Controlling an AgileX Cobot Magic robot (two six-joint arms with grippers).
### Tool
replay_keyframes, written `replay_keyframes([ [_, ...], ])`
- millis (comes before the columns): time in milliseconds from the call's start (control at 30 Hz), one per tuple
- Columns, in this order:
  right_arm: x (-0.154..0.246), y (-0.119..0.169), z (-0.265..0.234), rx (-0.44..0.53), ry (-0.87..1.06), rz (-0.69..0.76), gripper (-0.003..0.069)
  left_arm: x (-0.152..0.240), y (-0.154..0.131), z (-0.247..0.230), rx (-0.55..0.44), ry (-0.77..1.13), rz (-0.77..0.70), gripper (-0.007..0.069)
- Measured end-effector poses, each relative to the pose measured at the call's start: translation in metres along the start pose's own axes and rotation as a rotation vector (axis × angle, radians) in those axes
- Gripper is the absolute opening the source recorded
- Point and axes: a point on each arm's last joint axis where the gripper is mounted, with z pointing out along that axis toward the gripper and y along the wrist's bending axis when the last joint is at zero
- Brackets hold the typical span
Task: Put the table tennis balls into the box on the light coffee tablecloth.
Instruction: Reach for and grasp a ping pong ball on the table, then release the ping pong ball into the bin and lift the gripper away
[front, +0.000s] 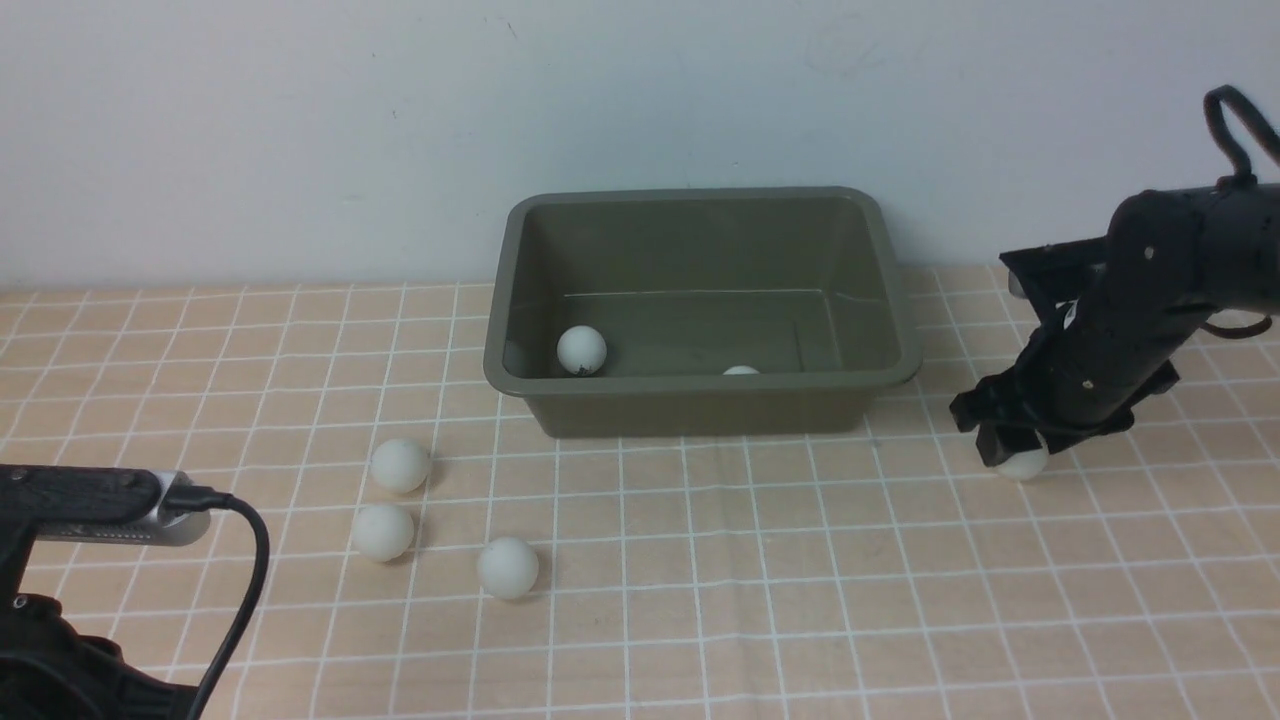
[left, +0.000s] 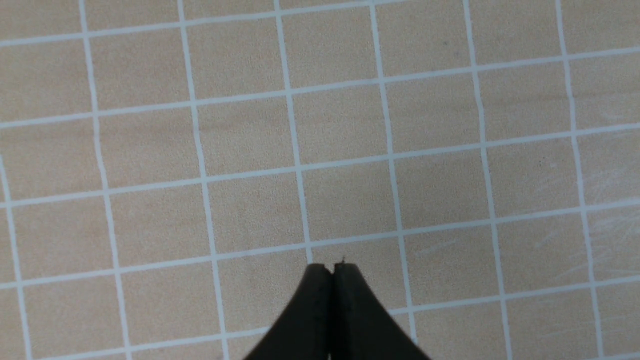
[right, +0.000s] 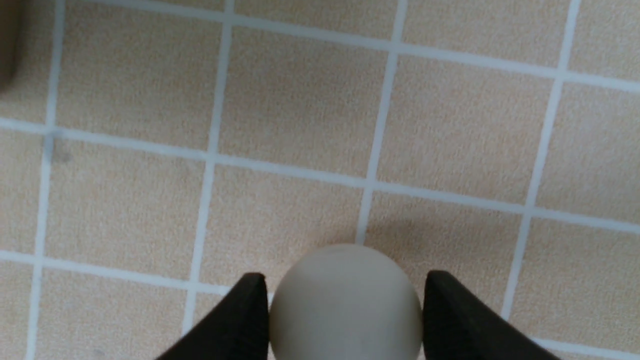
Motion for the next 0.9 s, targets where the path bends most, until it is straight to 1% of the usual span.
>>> replay_keyframes([
  [233,0.000,0.000,0.000,0.000,0.002,0.000,0.0361,0.000,0.000,0.000,0.000,0.000,0.000,-0.0069],
  [400,-0.004,0.000,-0.008,0.001,0.037,-0.003,0.0361,0.000,0.000,0.000,0.000,0.000,0.000,-0.0069],
  [600,-0.036,-0.004,-0.049,0.025,0.030,-0.021,0.0361,0.000,0.000,0.000,0.000,0.000,0.001,-0.0069],
  [667,-0.056,-0.003,-0.078,0.023,-0.026,-0.016,0.0360,0.000,0.000,0.000,0.000,0.000,0.001,-0.0069],
  [767,-0.074,0.008,-0.106,-0.019,-0.105,-0.019,0.0360,0.000,0.000,0.000,0.000,0.000,0.001,-0.0069],
  [833,-0.087,0.027,-0.128,-0.072,-0.185,-0.060,0.0360,0.000,0.000,0.000,0.000,0.000,0.001,-0.0069],
  [900,-0.095,0.053,-0.138,-0.122,-0.252,-0.125,0.0360,0.000,0.000,0.000,0.000,-0.002,0.001,-0.0069],
])
